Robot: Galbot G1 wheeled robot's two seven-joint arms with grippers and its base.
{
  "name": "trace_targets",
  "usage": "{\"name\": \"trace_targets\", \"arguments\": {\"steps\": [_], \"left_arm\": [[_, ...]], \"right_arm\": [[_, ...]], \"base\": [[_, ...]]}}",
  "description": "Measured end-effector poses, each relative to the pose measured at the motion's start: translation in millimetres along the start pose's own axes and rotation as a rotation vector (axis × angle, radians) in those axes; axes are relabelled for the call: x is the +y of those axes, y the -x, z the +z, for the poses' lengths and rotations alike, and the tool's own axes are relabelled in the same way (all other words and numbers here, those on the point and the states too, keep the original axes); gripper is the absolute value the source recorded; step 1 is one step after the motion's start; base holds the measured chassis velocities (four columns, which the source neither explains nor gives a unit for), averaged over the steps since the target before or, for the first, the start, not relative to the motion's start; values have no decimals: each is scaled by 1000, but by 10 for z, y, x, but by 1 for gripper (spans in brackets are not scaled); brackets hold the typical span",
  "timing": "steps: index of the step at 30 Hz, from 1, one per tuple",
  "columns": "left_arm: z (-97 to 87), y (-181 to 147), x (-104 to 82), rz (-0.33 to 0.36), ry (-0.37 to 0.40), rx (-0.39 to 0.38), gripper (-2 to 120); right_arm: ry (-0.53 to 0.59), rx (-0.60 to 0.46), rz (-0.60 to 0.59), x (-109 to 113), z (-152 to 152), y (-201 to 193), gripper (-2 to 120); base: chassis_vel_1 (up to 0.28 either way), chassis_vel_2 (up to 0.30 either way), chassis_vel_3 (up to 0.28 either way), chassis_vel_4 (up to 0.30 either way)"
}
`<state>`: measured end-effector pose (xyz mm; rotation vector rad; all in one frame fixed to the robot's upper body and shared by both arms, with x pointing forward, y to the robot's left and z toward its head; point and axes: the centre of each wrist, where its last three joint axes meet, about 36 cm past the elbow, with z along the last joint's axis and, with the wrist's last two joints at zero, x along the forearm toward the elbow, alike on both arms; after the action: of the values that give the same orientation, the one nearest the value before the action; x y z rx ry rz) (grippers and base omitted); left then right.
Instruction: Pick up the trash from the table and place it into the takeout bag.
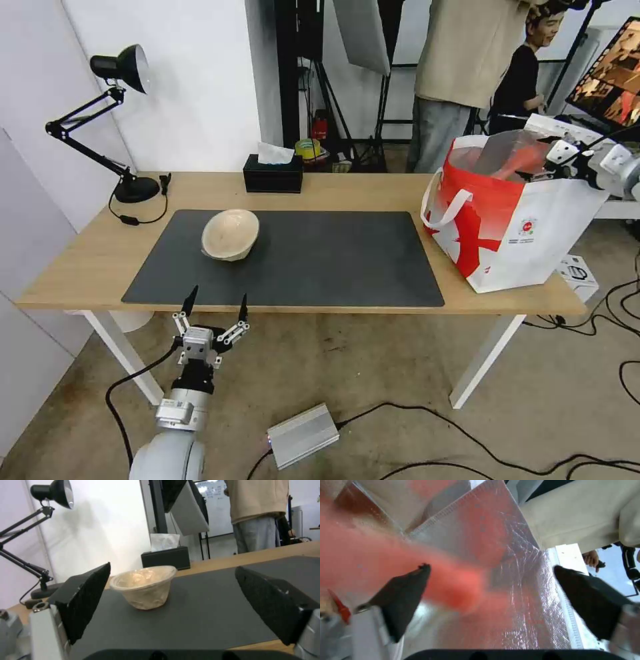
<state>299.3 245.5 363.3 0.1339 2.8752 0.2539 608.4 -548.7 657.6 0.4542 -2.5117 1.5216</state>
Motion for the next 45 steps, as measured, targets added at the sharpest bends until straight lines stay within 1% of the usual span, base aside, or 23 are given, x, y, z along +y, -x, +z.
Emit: {"name": "trace_targets", "arguments": {"steps": [1, 19, 24, 28, 30, 31, 33, 37, 39, 41, 43, 45], "left_arm": [[1, 3, 1, 0, 0, -1, 100], [5, 2, 7, -1, 0, 0, 100], [-17, 12, 11, 2, 2, -7, 100], [-44, 15, 12, 3, 5, -13, 100], [-56, 11, 14, 4, 7, -13, 100], [-69, 9, 23, 6, 11, -14, 100], [-76, 9, 27, 6, 12, -14, 100], [-124, 11, 46, 6, 18, -16, 100], [-130, 11, 47, 6, 18, -17, 100], [-161, 12, 53, 4, 20, -19, 100], [-166, 13, 54, 4, 21, -20, 100], [-191, 23, 56, 2, 22, -22, 100]], "right_arm": [[0, 0, 1, 4, 2, 1, 100], [2, -12, 8, 6, -44, -25, 100], [30, -30, 19, 17, -104, -78, 100], [74, -56, 31, 9, -162, -148, 100], [101, -75, 32, 17, -209, -190, 100], [139, -103, 33, 40, -283, -234, 100], [149, -114, 35, 50, -313, -244, 100], [208, -193, 78, 97, -466, -307, 100], [220, -204, 87, 107, -473, -311, 100], [265, -256, 126, 162, -471, -311, 100], [274, -265, 132, 170, -470, -312, 100], [310, -305, 158, 204, -479, -310, 100]], "base": [[0, 0, 0, 0], [0, 0, 0, 0], [0, 0, 0, 0], [0, 0, 0, 0], [0, 0, 0, 0], [0, 0, 0, 0], [0, 0, 0, 0], [0, 0, 0, 0], [0, 0, 0, 0], [0, 0, 0, 0], [0, 0, 0, 0], [0, 0, 0, 0]]}}
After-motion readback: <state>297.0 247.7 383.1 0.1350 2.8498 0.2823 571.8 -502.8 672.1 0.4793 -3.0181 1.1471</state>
